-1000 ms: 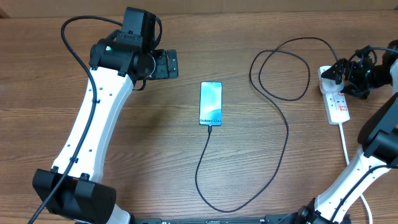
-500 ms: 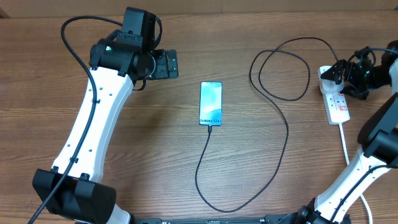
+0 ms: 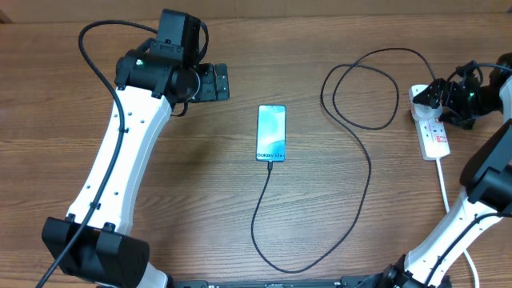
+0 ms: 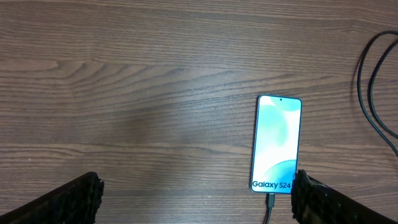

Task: Plug charger to phone and switch on socket
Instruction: 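Press the orange socket switch down with the right gripper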

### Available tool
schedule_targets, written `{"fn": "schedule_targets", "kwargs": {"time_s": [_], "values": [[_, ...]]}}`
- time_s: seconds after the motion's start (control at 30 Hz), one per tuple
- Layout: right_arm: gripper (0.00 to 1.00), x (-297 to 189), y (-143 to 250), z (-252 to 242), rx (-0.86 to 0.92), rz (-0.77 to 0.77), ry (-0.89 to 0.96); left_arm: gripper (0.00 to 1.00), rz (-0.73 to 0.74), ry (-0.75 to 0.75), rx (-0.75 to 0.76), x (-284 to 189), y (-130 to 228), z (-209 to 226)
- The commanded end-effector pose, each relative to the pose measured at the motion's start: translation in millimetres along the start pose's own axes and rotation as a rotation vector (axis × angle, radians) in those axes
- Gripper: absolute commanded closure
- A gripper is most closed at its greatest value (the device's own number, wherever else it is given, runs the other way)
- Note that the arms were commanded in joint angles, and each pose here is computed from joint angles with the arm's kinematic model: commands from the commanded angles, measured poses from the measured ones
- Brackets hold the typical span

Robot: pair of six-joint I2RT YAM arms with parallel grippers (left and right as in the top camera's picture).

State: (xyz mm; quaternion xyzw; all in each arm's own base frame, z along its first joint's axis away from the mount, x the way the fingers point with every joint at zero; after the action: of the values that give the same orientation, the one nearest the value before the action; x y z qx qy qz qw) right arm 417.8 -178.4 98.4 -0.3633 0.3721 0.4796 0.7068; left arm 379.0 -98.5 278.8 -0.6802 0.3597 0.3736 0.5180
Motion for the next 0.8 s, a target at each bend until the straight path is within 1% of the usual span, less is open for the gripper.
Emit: {"fn": "schedule_targets", "kwargs": {"time_s": [0.0, 0.2, 0.47, 0.77], "values": [[0.00, 24, 9, 23, -0.017, 0.069, -0.051, 0.00, 0.005, -0.016, 0.024, 3, 1, 1], [0.00, 29, 9, 33, -0.034, 0.083, -0.055, 0.00, 0.005, -0.016, 0.024, 3, 1, 1], [0.00, 29, 11, 34, -0.010, 0.095, -0.053, 0.00, 0.005, -0.016, 0.024, 3, 1, 1], [0.00, 22, 4, 27, -0.010, 0.055, -0.041, 0.00, 0.005, -0.016, 0.024, 3, 1, 1]]}}
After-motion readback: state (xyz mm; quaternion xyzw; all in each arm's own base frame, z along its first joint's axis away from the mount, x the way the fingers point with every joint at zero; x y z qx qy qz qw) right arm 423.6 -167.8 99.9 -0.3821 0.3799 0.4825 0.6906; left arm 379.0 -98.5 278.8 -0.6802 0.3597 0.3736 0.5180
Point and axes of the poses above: each gripper's point midway between its finger pads, its own x axis out along the fingers, its own z axis along the line the jaws close on, y = z × x, the point moved 6 cm from there along -x, back along the fingers, and after that the axes turned 6 degrees about -x, right-handed, at the moved point
